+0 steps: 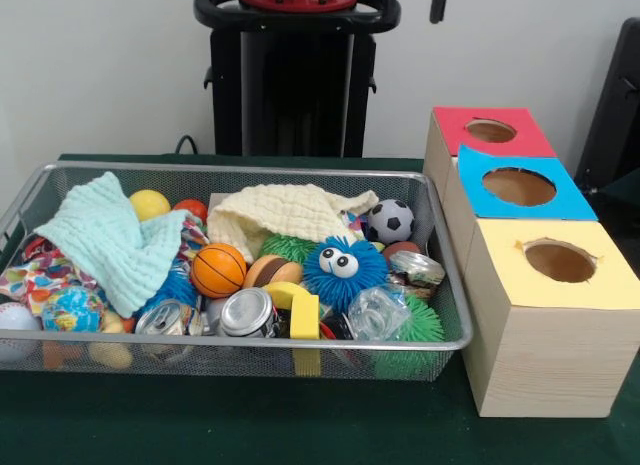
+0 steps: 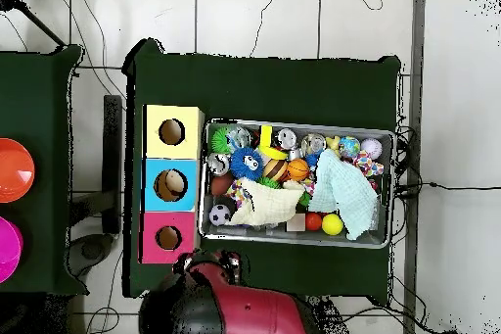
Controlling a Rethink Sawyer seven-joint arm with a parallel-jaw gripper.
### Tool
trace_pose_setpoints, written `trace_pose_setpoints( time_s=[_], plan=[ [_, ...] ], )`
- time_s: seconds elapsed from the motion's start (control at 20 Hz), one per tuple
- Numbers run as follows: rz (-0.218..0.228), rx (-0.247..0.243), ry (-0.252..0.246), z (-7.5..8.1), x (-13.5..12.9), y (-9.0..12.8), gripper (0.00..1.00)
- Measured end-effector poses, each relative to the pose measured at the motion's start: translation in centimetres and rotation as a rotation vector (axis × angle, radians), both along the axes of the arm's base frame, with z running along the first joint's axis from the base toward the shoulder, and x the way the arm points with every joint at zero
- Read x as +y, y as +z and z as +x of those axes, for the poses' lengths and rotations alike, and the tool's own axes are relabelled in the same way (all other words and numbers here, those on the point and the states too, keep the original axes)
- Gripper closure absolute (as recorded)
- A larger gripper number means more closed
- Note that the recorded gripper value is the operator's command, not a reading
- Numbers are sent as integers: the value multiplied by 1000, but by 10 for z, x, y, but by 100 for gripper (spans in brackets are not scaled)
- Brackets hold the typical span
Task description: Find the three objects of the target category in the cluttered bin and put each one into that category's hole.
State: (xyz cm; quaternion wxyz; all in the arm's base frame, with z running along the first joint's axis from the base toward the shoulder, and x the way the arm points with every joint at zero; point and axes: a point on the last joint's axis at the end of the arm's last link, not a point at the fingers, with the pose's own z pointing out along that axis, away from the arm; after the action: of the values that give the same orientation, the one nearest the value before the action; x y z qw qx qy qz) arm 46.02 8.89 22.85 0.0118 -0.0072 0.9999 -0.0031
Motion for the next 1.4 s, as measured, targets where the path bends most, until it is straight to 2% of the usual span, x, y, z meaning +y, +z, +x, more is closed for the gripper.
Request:
trace_pose_setpoints(
  time_s=[0.25,0.55,1.0,1.4],
  plan=[
    [5,12,-73,6,-34,-5,0],
    [22,50,-110,8,-53,-20,0],
    [35,93,-87,15,-60,-44,0],
    [45,104,-63,34,-76,-64,0]
  ],
)
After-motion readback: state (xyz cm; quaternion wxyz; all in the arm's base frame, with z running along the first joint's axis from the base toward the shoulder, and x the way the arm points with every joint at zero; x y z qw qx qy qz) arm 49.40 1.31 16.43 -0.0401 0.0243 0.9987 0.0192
